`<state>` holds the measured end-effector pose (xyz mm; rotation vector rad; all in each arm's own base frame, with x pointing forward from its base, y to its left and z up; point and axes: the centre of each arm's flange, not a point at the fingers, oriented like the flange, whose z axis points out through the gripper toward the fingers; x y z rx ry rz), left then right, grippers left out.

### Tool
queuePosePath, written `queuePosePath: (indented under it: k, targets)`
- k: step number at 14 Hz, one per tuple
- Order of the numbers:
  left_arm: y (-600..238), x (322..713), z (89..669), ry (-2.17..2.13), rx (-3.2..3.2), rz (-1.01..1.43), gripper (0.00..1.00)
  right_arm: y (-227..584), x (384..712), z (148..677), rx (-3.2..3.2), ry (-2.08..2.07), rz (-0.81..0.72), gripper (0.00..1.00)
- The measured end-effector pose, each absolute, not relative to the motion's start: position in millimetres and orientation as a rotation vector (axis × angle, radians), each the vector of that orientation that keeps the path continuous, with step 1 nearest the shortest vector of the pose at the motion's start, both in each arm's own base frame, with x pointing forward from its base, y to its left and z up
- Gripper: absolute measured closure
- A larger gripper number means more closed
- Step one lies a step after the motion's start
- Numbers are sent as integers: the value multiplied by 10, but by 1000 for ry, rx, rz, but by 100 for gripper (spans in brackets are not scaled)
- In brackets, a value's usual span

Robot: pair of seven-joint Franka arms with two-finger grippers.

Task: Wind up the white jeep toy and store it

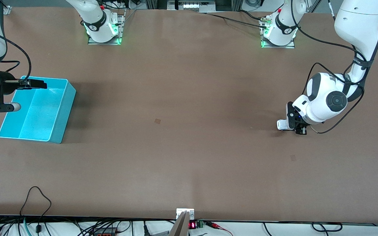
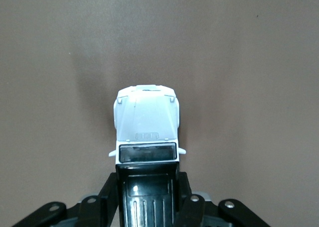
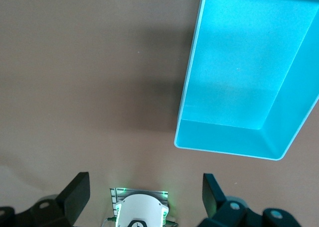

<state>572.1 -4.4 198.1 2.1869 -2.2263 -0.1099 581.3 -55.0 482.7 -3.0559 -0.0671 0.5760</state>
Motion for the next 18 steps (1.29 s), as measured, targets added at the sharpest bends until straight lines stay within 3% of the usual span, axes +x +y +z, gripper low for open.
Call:
queuePosePath:
  k: [18]
  targets:
    - [-19, 5674, 1975, -2180, 2177, -181, 50, -556, 5834, 4796, -3053, -81, 573, 0]
